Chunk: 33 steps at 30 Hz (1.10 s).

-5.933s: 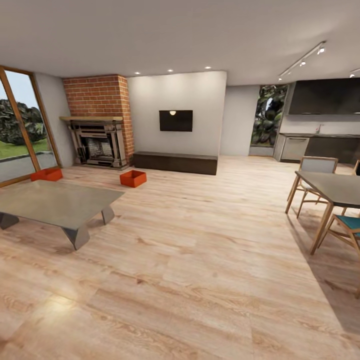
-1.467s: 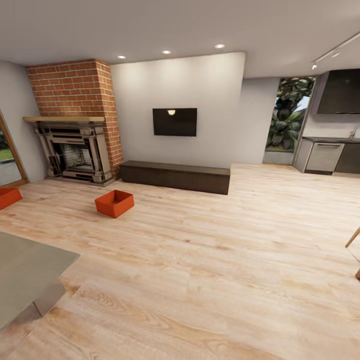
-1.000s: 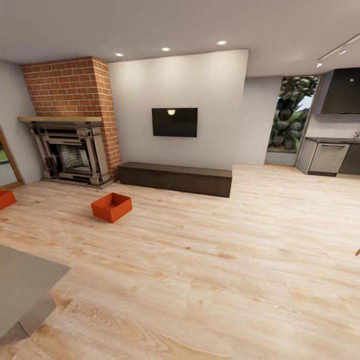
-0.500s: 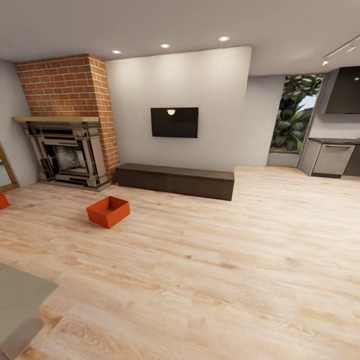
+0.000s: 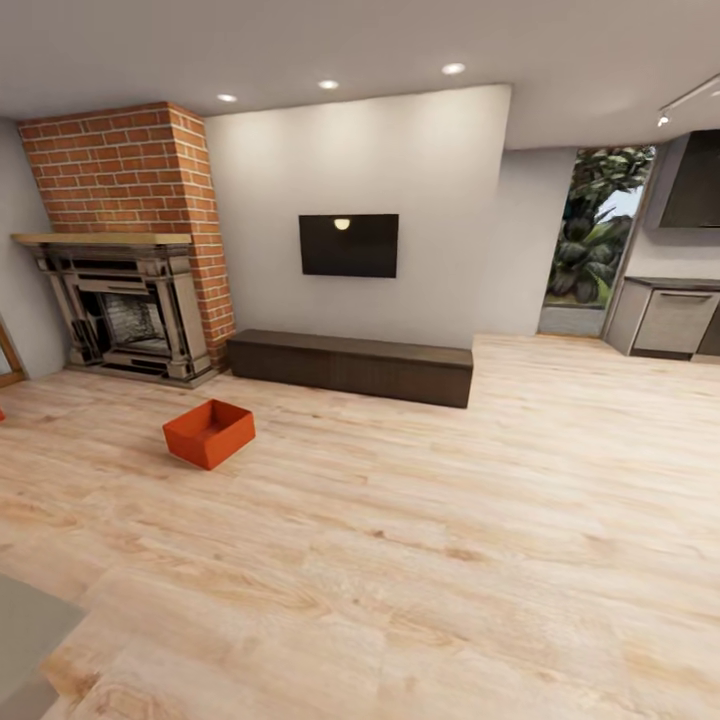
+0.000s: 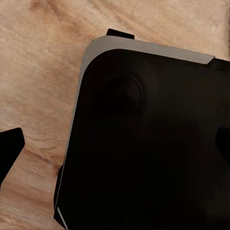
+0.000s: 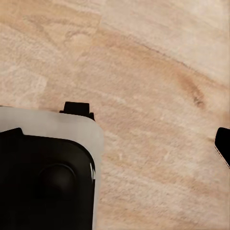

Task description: Move the two storage containers from the living room to the garage. In the garage, place one container on the floor and stack the other container on top of it (either order is fine).

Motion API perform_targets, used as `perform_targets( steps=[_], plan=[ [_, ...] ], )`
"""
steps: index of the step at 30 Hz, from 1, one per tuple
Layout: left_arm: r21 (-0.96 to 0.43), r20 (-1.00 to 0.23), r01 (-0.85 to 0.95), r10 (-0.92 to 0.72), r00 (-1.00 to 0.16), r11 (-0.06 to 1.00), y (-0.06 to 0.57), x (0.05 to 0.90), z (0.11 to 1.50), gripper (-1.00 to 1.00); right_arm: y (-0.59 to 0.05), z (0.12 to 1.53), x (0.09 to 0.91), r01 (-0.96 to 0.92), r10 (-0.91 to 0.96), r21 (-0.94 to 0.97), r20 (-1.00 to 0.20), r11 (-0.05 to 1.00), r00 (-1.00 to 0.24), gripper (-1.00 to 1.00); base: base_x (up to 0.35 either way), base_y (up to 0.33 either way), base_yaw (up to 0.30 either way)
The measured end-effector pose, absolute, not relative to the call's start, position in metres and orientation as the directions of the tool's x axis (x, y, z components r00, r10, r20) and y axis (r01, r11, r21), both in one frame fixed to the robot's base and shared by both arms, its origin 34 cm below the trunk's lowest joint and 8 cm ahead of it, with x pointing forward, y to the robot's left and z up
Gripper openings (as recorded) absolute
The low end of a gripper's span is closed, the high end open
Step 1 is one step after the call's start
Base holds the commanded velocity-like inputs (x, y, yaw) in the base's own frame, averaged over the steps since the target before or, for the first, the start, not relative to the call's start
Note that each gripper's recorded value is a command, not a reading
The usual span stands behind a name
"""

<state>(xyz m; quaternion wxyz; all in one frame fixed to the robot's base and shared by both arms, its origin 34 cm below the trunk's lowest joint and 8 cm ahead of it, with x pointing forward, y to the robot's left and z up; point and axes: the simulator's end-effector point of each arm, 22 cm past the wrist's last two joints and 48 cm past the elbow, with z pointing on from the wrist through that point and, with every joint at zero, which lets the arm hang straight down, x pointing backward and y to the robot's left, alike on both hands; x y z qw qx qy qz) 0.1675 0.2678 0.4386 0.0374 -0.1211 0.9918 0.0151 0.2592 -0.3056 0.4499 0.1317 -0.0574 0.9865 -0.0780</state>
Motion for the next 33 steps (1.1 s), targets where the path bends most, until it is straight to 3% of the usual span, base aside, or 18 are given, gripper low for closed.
perform_targets(
  steps=[33],
  plan=[
    [0.021, -0.074, -0.241, -0.239, -0.968, 0.97, 0.2676, 0.1665, 0.4385, 1.0, -0.3067, 0.45, 0.2589, -0.082, -0.125, -0.173, -0.251, 0.982, -0.96, 1.0, 0.322, 0.0, 0.0]
  ],
)
